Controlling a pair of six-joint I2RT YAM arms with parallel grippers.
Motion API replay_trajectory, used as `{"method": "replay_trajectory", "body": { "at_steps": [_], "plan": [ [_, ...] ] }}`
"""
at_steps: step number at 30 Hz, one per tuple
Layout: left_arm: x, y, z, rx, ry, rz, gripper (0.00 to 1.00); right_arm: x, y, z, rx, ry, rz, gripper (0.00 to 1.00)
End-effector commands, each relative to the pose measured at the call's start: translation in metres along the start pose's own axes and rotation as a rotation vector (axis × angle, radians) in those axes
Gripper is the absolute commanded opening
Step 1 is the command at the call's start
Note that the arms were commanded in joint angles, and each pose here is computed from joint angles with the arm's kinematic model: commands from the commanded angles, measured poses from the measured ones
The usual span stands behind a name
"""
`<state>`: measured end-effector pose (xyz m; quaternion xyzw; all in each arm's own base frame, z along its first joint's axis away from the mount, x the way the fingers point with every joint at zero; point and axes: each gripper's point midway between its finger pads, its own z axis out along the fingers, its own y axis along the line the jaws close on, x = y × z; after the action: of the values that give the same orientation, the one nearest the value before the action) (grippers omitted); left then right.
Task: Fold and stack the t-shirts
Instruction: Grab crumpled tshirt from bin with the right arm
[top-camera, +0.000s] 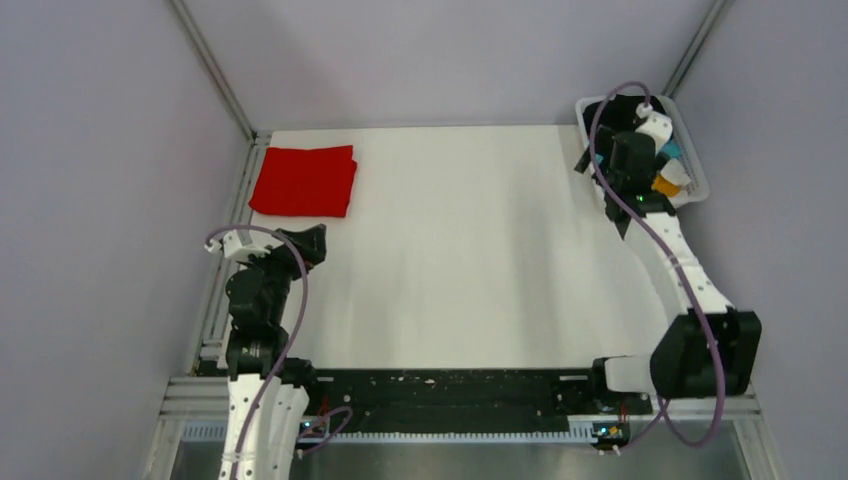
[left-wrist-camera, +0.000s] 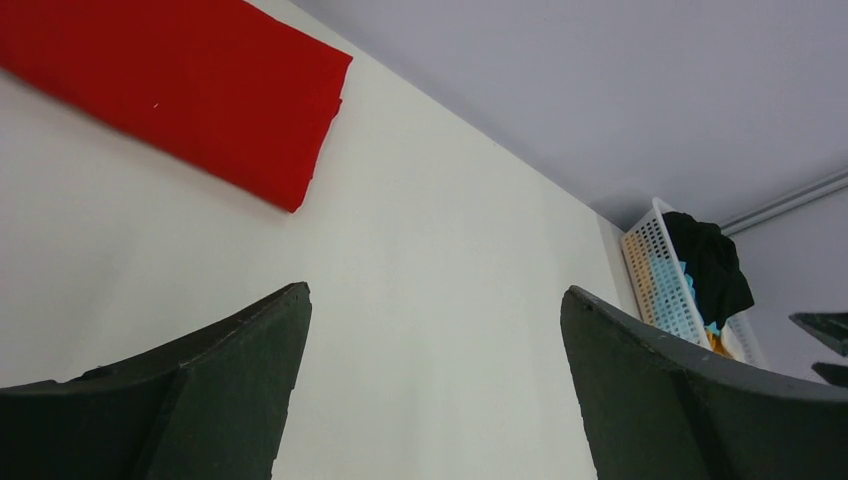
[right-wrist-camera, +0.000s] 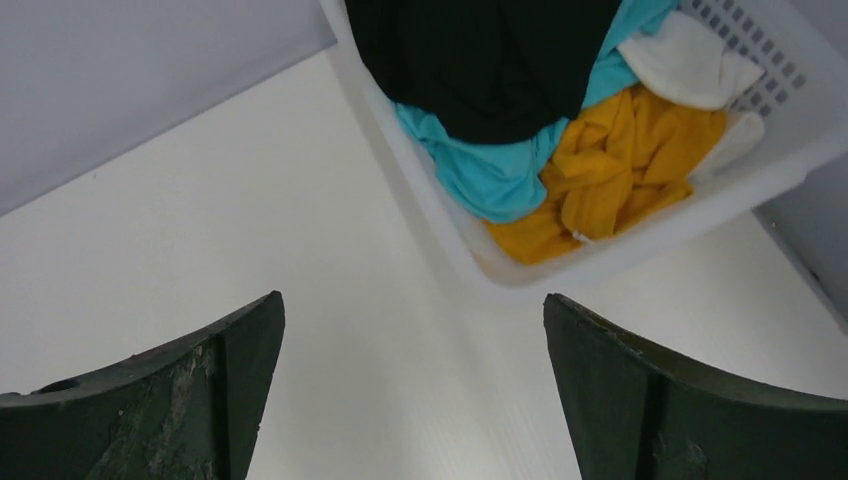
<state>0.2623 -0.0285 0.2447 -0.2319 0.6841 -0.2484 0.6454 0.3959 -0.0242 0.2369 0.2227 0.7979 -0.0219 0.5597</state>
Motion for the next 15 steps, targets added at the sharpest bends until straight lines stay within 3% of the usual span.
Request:
{"method": "replay_trajectory", "body": {
  "at_steps": [1, 15],
  "plan": [
    [-0.004, -0.005, 0.005, 0.046, -0.034, 0.009, 0.99, -0.053, 0.002, 0.049, 0.118, -0.07, -0.084, 0.99],
    [0.001, 0.003, 0.015, 0.02, -0.03, -0.009, 0.99, -0.073, -0.02, 0.227, 0.315, -0.031, -0.052, 0.9]
  ]
}}
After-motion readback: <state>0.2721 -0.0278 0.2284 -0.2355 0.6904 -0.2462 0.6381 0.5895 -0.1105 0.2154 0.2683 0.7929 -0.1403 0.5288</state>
